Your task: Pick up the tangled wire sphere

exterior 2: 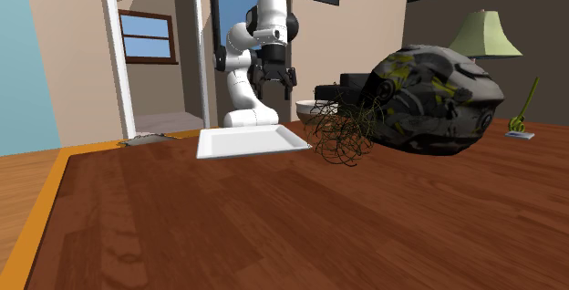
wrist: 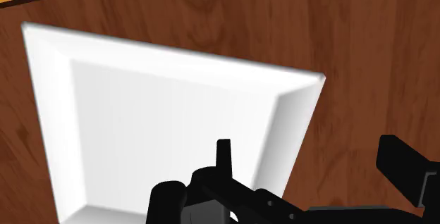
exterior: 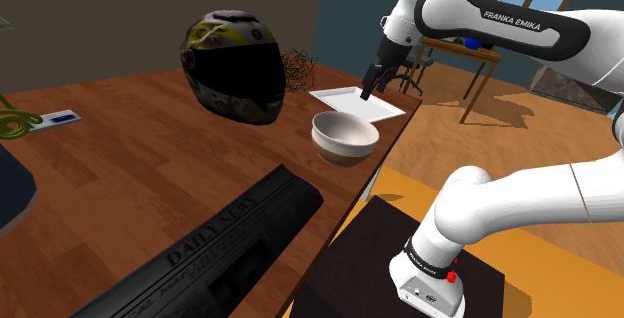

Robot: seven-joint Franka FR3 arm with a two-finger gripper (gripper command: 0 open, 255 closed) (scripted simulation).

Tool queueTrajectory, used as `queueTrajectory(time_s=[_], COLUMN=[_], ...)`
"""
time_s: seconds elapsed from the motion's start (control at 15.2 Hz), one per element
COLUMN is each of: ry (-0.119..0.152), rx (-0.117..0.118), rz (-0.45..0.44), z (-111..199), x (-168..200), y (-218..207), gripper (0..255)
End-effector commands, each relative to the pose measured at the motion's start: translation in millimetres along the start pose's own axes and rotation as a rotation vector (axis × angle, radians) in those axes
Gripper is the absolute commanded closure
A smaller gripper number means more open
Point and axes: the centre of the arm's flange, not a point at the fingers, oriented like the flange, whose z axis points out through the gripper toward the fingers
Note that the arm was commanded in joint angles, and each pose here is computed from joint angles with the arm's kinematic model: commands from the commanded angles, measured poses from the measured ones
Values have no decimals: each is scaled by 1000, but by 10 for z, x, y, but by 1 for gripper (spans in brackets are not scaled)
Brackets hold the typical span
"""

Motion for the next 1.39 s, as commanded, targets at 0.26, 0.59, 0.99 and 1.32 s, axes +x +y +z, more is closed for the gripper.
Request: queueTrajectory(time_s=[0.26, 0.59, 0.99, 1.32], ry=[144, 324, 539, 719], rx=[-6, -13, -22, -29], rz=[-53, -119, -199, -265], z=[94, 151, 129, 37], x=[299, 683, 1143, 1507], y=[-29, -88, -192, -306], gripper=[0, 0, 0, 0])
